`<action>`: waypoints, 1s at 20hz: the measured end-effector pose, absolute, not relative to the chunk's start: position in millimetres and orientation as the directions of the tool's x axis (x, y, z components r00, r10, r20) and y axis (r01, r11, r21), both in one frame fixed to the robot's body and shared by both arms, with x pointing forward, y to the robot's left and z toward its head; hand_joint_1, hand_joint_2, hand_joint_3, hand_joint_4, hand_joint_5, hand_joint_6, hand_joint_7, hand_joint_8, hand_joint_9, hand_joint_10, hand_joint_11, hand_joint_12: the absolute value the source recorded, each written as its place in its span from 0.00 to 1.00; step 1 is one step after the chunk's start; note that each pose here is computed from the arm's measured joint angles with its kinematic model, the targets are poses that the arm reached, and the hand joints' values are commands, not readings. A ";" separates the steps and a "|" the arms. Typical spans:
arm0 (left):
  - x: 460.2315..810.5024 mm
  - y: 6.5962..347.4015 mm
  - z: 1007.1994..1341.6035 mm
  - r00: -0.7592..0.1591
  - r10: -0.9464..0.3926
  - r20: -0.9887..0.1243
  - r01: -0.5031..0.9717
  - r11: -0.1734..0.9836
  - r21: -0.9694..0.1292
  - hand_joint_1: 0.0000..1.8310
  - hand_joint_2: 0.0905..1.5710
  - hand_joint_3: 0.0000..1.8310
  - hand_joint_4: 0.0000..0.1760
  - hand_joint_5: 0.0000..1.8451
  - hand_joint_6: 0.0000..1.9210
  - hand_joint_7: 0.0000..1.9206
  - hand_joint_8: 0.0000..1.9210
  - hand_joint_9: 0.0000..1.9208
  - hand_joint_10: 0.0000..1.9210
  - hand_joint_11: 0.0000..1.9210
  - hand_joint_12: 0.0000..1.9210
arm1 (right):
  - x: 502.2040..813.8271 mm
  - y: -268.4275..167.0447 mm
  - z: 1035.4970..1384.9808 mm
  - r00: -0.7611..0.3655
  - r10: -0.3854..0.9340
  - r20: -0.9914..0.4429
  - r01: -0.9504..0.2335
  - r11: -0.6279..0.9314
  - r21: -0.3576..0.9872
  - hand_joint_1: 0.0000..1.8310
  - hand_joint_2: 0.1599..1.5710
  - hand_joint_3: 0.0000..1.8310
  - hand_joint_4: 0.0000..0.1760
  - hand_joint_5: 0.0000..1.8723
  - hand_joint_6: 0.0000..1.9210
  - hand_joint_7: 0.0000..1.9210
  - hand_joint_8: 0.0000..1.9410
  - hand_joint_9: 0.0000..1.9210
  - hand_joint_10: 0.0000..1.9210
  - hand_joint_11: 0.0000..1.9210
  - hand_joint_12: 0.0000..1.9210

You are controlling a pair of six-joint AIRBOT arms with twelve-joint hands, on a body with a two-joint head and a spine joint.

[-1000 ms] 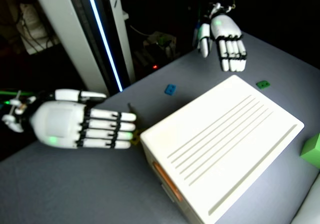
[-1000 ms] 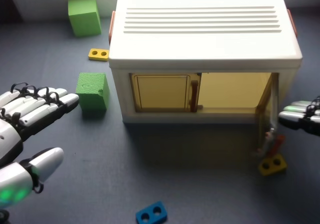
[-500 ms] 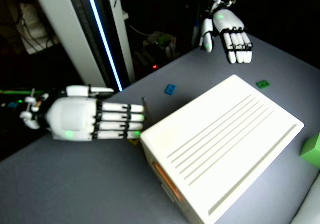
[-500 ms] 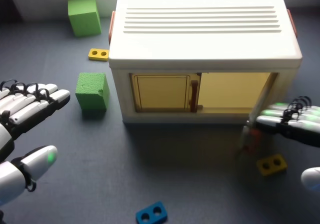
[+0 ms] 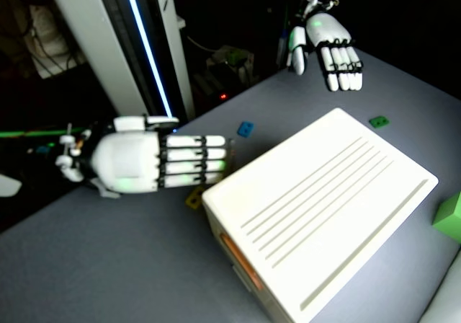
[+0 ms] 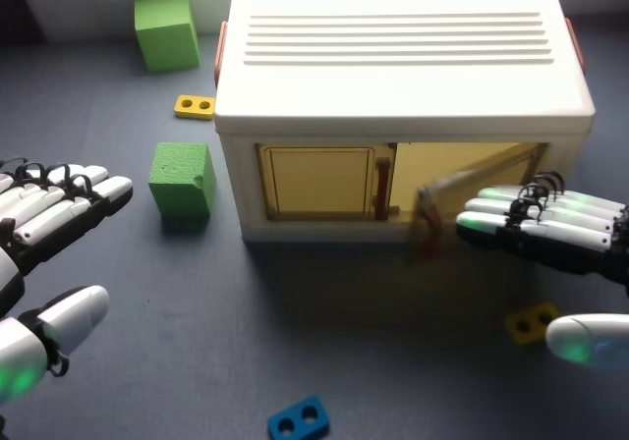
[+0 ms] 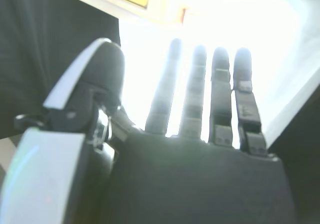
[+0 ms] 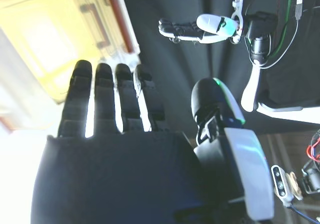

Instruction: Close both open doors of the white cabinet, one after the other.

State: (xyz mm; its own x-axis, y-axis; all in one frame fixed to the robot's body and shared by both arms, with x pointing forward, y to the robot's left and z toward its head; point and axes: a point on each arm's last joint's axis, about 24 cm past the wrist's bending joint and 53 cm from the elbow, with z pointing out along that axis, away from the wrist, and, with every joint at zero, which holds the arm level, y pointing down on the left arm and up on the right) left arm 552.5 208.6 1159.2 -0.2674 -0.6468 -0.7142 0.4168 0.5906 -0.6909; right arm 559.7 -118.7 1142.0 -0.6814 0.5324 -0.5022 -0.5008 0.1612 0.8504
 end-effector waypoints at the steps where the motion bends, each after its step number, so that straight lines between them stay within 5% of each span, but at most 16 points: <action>1: 552.5 208.7 1159.6 -0.267 -0.647 -0.714 0.418 0.590 -0.691 0.00 1.00 0.07 0.00 0.08 0.00 0.06 0.00 0.06 0.00 0.00 0.23 | 561.1 -115.8 1143.1 -0.680 0.534 -0.502 -0.506 0.153 0.849 0.00 1.00 0.01 0.00 0.03 0.00 0.01 0.00 0.00 0.00 0.00 0.00; 11: 550.6 209.4 1156.8 -0.272 -0.646 -0.713 0.410 0.593 -0.693 0.00 1.00 0.09 0.00 0.07 0.00 0.04 0.00 0.04 0.00 0.00 0.22 | 580.9 -113.5 1150.2 -0.650 0.562 -0.512 -0.529 0.149 0.835 0.00 0.98 0.00 0.00 0.04 0.01 0.02 0.01 0.00 0.00 0.00 0.00; 17: 550.8 211.0 1156.7 -0.270 -0.651 -0.710 0.405 0.592 -0.697 0.00 1.00 0.08 0.00 0.09 0.00 0.07 0.00 0.07 0.00 0.00 0.32 | 574.0 -109.4 1146.7 -0.696 0.536 -0.479 -0.496 0.123 0.859 0.00 0.98 0.00 0.00 0.03 0.00 0.00 0.00 0.00 0.00 0.01 0.00; 20: 550.7 212.4 1155.5 -0.270 -0.651 -0.709 0.400 0.594 -0.698 0.00 1.00 0.06 0.00 0.08 0.00 0.06 0.00 0.06 0.00 0.00 0.26 | 565.3 -124.0 1137.7 -0.718 0.508 -0.475 -0.462 0.163 0.872 0.00 0.98 0.00 0.00 0.04 0.00 0.02 0.01 0.01 0.00 0.02 0.00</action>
State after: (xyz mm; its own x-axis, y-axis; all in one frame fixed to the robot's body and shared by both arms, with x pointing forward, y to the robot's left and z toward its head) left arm 550.7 212.4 1155.5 -0.2701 -0.6513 -0.7091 0.3998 0.5941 -0.6980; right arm 565.3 -124.0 1137.7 -0.7183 0.5080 -0.4754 -0.4619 0.1629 0.8719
